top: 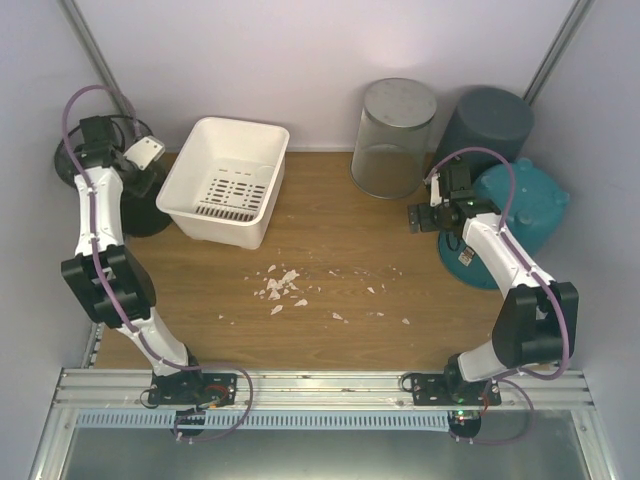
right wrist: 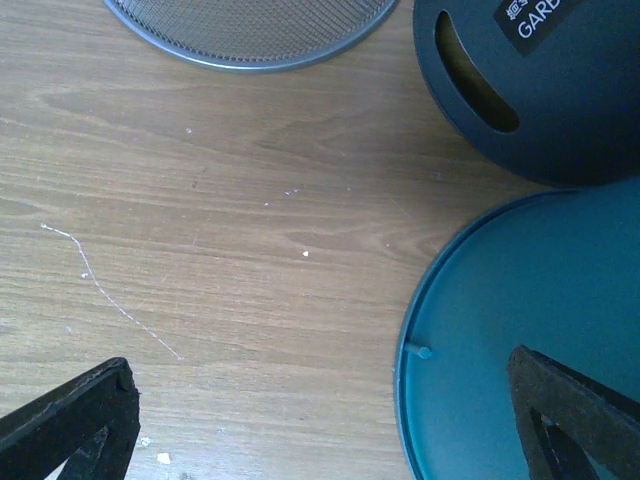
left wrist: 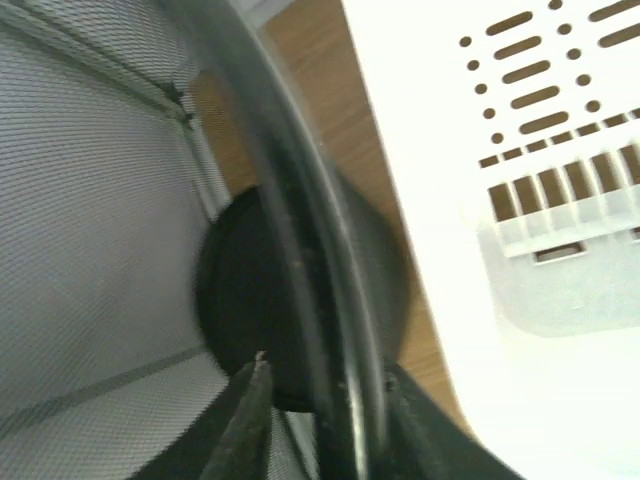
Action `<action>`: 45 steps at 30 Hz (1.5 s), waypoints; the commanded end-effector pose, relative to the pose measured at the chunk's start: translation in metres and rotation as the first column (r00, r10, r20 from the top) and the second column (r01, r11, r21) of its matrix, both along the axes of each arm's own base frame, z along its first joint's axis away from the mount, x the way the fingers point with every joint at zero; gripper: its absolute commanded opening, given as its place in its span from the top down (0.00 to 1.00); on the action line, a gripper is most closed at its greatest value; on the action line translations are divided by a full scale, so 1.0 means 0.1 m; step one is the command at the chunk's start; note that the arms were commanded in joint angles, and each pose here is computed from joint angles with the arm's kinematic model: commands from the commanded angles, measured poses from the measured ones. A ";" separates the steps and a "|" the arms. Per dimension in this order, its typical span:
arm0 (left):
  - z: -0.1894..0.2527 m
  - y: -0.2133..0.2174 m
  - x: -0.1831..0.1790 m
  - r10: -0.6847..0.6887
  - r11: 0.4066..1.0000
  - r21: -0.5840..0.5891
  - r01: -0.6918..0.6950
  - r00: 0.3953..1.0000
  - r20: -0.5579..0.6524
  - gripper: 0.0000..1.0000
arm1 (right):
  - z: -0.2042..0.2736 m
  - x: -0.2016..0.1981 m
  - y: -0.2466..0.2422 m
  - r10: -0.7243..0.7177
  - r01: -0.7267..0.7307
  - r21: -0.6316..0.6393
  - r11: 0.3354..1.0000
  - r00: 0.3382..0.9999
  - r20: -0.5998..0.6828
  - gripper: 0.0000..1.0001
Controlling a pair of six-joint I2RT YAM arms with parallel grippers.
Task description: Turn the large container upside down
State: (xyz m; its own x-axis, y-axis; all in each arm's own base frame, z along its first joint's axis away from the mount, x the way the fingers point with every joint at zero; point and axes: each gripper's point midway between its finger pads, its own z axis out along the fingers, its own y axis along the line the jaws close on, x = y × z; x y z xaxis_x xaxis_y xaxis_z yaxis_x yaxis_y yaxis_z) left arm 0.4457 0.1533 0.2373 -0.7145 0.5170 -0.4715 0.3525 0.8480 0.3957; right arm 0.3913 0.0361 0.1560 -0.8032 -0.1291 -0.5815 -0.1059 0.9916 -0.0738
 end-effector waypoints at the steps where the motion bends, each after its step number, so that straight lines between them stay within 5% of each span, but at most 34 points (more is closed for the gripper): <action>1: -0.17 0.14 -0.01 0.046 0.999 0.016 -0.046 0.998 -0.050 0.90 | 0.08 0.04 0.03 0.018 -0.019 0.021 1.000 0.999 0.035 0.00; 4: -0.06 0.16 0.02 0.051 0.998 0.037 -0.050 0.999 -0.016 1.00 | 0.07 0.04 0.04 0.024 -0.025 0.026 0.999 0.999 0.036 0.00; 22: 1.39 -0.25 -0.25 -0.029 0.999 -0.012 0.032 0.970 0.242 1.00 | 0.20 0.05 0.09 0.034 -0.038 0.056 0.998 0.997 0.062 0.00; 34: 2.68 -1.07 -0.97 -0.207 0.975 0.051 0.218 0.792 0.574 1.00 | 0.37 0.07 0.17 0.049 -0.059 0.095 0.994 0.994 0.101 0.01; 41: 2.85 -1.40 -1.27 -0.263 0.941 -0.004 0.338 0.741 0.618 1.00 | 0.42 0.06 0.17 0.051 -0.062 0.097 0.993 0.993 0.111 0.00; 45: 2.86 -1.78 -1.47 -0.326 0.859 -0.110 0.501 0.699 0.636 1.00 | 0.50 0.01 0.15 0.046 -0.058 0.093 0.994 0.991 0.129 0.00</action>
